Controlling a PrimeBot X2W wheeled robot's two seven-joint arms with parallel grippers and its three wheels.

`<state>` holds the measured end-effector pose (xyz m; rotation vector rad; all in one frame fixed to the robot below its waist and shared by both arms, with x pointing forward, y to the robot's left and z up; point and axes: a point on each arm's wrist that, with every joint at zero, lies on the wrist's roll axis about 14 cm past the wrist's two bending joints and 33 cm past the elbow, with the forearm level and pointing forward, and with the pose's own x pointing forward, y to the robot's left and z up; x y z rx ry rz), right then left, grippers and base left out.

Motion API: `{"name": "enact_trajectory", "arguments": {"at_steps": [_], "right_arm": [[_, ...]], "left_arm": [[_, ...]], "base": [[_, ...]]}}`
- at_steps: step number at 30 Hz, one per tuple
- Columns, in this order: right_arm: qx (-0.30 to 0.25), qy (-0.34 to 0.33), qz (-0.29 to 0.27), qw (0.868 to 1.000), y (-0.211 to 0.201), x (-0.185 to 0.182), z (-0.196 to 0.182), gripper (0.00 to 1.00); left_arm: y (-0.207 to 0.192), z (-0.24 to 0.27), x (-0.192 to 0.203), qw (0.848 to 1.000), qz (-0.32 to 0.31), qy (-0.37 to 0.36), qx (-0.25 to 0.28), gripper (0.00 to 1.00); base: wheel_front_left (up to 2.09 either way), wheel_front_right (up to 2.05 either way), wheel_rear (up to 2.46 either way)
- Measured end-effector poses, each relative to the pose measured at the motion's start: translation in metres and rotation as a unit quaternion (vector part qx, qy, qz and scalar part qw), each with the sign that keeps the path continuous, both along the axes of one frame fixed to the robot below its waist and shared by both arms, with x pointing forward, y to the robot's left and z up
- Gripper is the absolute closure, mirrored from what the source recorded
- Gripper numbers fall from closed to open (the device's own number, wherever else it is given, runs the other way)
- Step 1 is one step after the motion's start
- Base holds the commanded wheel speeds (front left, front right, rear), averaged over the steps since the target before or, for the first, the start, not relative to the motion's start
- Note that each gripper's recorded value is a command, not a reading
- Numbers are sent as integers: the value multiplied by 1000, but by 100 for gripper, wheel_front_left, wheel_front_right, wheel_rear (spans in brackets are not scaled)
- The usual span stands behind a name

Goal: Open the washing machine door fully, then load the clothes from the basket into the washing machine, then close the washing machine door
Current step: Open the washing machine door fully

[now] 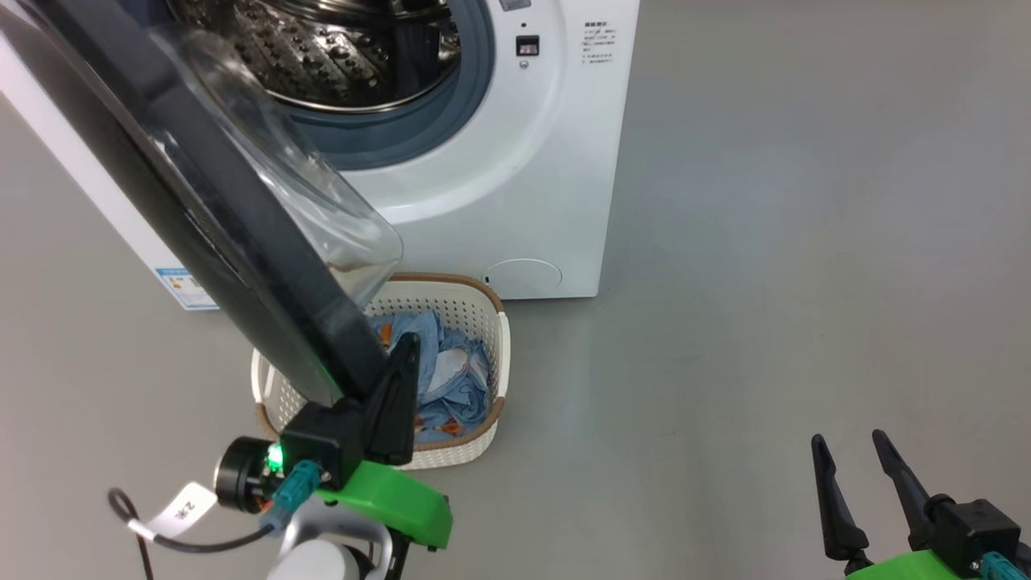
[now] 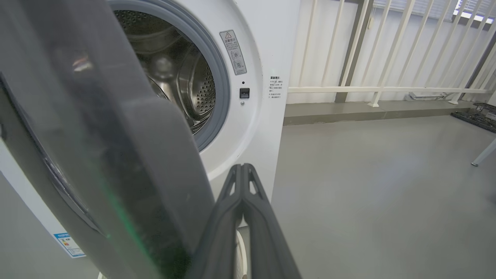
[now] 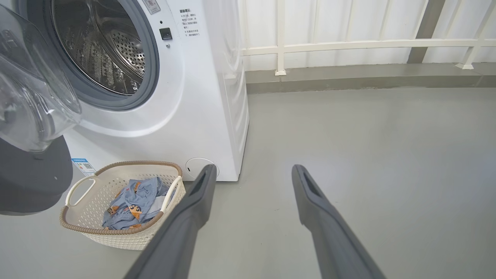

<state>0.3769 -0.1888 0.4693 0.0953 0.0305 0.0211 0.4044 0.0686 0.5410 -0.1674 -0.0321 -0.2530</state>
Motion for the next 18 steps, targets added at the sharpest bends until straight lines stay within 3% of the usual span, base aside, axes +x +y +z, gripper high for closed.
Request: {"name": "enact_trajectory", "arguments": {"at_steps": [18], "right_arm": [[6,3,29,1000,20,16,-4,0]], "left_arm": [[35,-8,-22,997,66,22,-11,100]], "base": [[0,0,0]]}}
